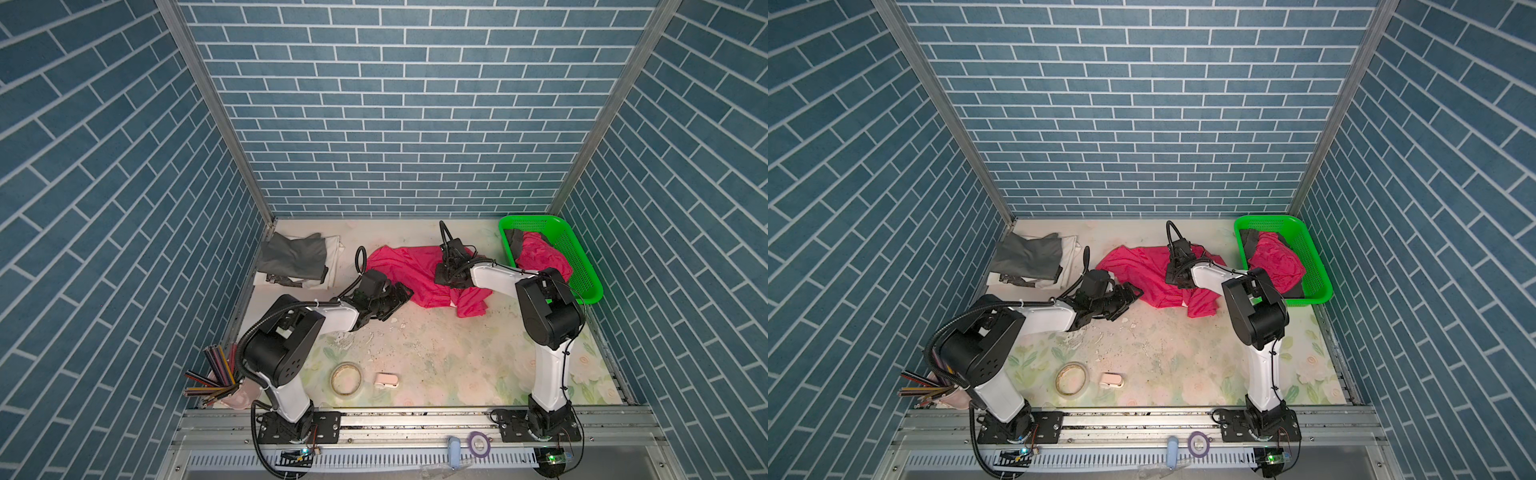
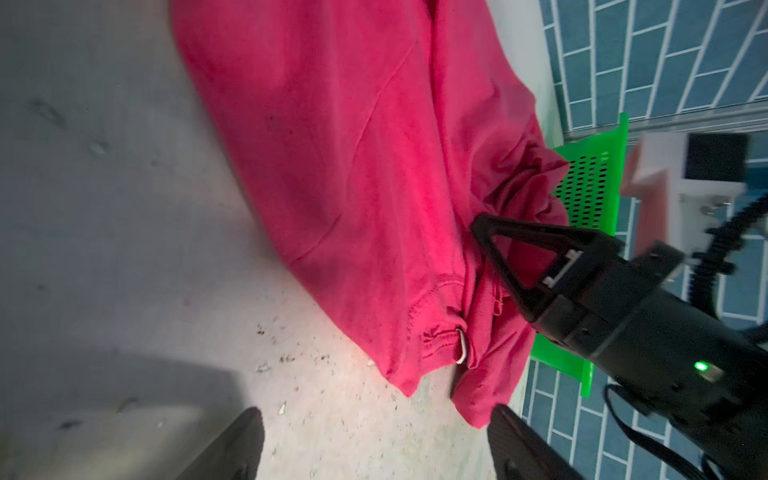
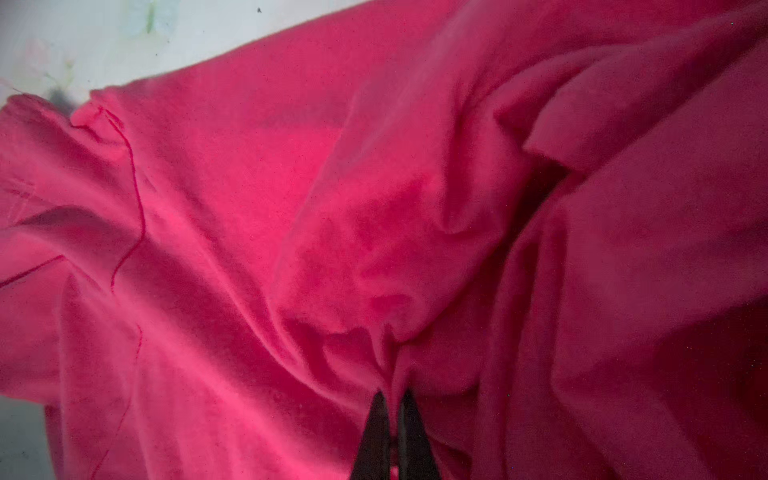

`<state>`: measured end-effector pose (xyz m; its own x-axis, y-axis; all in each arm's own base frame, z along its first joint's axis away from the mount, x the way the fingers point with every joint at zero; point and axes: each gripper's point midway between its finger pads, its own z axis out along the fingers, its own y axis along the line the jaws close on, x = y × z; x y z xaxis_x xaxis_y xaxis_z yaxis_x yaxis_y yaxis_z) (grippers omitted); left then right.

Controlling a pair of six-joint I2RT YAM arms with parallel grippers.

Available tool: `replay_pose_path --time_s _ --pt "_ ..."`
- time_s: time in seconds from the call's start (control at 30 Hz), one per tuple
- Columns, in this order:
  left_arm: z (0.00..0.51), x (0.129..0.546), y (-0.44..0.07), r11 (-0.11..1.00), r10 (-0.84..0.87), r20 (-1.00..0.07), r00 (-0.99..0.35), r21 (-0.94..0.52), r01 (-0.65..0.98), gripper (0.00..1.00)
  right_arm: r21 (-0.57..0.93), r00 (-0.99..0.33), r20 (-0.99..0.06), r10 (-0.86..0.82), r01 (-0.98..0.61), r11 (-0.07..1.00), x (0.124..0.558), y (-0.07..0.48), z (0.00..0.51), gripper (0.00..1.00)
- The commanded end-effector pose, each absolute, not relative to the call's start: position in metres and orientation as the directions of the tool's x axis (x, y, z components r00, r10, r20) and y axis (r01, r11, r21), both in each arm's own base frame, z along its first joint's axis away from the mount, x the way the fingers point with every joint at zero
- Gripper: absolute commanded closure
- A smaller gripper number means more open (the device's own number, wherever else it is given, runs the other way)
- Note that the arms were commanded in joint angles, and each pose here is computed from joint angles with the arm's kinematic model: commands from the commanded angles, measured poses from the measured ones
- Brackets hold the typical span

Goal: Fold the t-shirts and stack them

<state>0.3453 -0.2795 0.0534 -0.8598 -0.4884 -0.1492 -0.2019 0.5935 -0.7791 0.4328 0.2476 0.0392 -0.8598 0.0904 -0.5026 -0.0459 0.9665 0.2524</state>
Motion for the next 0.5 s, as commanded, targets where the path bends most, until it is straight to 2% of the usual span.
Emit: replay_pose_path --time_s 0.0,0.13,0.3,0.47 --pt "0.043 0.347 -0.284 0.572 -0.533 -0.083 -0.842 -0.769 -0.286 0.14 0.292 -0.799 -0.594 0.095 -0.104 0.951 0.448 0.257 0.087 1.0" --pt "0.04 0.349 -0.295 0.564 -0.549 -0.074 -0.832 -0.768 -0.303 0.15 0.319 -0.79 -0.604 0.105 -0.119 0.94 0.453 0.258 0.099 1.0" --pt "0.027 0.35 -0.309 0.568 -0.543 -0.046 -0.839 -0.756 -0.327 0.32 0.331 -0.797 -0.594 0.11 -0.117 0.936 0.456 0.255 0.097 1.0" --pt "0.003 0.354 -0.302 0.649 -0.542 -0.106 -0.834 -0.684 -0.335 0.38 0.363 -0.785 -0.605 0.133 -0.123 0.924 0.459 0.252 0.106 1.0"
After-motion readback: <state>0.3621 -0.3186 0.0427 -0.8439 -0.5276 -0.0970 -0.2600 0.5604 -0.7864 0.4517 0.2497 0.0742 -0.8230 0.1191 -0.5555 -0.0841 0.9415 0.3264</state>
